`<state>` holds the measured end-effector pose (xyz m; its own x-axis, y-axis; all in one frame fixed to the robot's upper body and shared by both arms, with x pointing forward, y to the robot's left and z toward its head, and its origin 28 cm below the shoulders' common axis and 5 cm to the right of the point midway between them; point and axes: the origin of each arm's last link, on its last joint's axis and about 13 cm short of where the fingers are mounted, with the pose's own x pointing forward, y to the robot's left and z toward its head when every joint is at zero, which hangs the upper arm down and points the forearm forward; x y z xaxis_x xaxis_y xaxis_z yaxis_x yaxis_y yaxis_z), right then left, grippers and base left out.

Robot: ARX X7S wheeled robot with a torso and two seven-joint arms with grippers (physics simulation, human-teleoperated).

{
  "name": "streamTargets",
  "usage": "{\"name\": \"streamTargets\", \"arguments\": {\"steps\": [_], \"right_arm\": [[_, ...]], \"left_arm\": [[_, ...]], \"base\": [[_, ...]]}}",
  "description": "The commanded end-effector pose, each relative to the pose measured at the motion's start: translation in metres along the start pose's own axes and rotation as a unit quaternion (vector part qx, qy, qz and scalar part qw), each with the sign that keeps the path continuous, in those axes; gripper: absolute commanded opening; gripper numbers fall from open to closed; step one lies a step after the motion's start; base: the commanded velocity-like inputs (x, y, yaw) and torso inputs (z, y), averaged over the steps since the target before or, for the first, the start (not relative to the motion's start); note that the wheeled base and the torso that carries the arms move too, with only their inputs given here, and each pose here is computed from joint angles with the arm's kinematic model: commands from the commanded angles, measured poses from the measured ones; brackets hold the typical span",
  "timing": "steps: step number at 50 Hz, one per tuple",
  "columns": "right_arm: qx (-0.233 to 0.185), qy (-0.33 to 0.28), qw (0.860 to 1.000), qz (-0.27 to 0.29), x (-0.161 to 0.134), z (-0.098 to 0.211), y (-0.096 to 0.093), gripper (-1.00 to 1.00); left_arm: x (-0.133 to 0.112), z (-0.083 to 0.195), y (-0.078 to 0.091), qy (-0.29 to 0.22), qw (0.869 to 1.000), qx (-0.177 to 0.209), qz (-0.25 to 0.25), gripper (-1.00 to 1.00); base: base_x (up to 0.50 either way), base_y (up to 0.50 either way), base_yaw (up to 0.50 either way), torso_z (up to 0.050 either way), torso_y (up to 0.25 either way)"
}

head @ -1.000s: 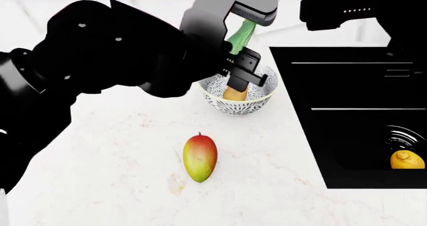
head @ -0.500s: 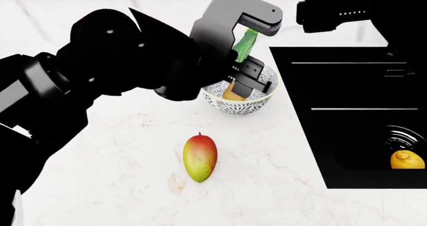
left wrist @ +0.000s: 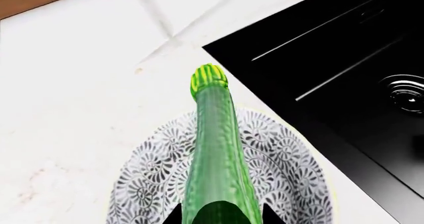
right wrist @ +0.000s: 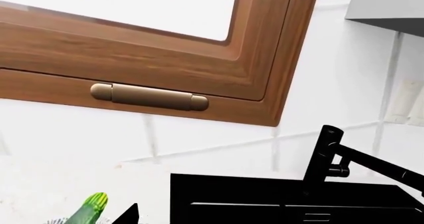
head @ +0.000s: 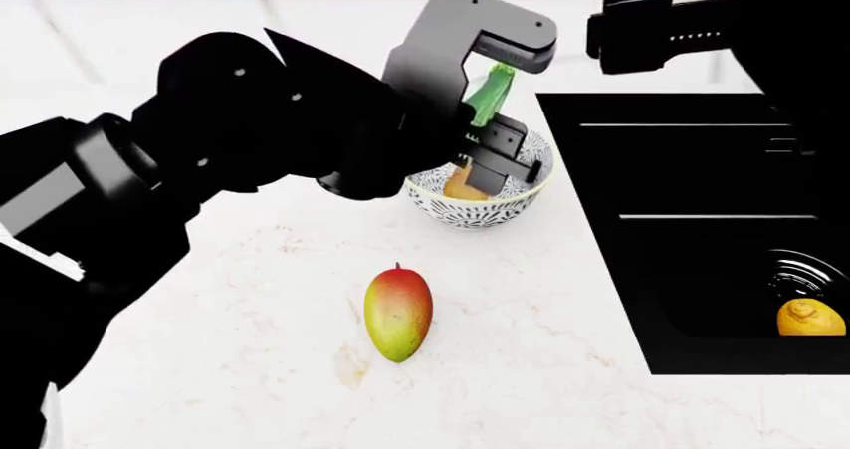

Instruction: There is a mixed pile of frozen fruits and vegetables on the counter. Locate all the frozen vegetables and place the items in a bowl on the counter. Take all the frozen fruits and defrost them in a running sink.

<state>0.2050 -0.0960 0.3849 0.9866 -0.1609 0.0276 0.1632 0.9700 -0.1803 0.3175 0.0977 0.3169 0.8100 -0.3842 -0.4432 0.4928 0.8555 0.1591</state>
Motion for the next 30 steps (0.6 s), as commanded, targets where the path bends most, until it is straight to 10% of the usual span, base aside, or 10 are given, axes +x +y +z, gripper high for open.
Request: {"name": "streamTargets", "arguments": {"steps": [1,30], "right_arm": [[-0.002,0.003,1.0,0.0,0.0016,-0.0023,0.0005,1.0],[-0.005,0.006,1.0,0.001,0.0035,-0.0043,0.0027,1.0]], "left_arm": [[0.0037,0.0008,0.0025,-0.009,1.0,-0.026,-0.003,-1.0],[0.0059,-0.0049,0.0064,0.003,0.999,-0.036,-0.004,-1.0]], "base": [[0.0,0.0,0.0,0.0,0.0],[0.0,0.0,0.0,0.0,0.0]]}}
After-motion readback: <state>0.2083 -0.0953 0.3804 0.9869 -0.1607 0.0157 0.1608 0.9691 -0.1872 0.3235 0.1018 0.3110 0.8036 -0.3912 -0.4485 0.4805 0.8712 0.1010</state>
